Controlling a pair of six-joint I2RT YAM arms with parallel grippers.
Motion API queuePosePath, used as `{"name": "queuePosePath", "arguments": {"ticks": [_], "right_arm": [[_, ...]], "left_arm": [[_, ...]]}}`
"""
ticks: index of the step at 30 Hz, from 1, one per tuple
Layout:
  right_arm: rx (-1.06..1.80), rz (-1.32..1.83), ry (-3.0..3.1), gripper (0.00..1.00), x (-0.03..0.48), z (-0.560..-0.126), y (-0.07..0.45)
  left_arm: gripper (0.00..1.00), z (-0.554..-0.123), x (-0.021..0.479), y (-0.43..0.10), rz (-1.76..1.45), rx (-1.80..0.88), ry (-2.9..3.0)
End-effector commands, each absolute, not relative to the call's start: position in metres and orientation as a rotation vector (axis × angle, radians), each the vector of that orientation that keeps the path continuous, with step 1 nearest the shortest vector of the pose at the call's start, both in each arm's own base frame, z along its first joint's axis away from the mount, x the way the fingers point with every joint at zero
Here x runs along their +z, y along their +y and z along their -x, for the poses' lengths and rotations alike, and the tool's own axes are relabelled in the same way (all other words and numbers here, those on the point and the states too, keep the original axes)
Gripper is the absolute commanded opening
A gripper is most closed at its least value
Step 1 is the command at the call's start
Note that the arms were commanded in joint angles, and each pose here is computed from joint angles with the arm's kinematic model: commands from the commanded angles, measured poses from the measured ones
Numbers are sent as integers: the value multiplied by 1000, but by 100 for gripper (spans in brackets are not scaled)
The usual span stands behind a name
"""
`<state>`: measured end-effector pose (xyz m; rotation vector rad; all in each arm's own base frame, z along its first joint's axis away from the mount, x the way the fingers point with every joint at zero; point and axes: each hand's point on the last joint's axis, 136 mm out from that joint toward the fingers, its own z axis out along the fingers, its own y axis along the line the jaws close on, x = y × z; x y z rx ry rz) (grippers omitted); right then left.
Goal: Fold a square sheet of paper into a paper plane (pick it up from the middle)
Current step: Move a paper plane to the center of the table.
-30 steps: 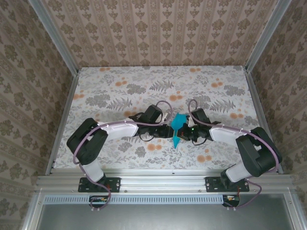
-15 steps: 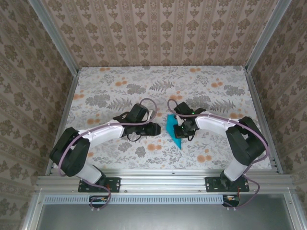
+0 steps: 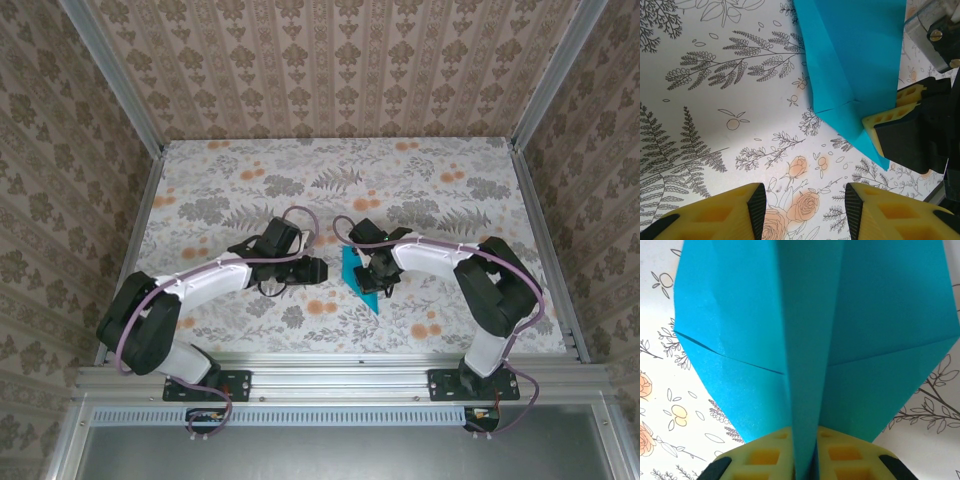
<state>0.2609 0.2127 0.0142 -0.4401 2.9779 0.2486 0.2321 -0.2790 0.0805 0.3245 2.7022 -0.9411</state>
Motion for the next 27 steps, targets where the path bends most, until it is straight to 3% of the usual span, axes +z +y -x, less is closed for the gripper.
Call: {"name": "queuePosePath", "arguments": {"ticks": [1, 12, 27], "right_arm": [[224, 477, 2970, 17, 4, -264, 215], [312, 475, 2961, 17, -1, -260, 223], [529, 483, 2812, 33, 89, -264, 235]], "left_arm": [[48, -229, 72, -277, -353, -945, 2723], [49, -231, 70, -282, -373, -958, 2723], [57, -251, 114, -270, -497, -756, 2647]]}}
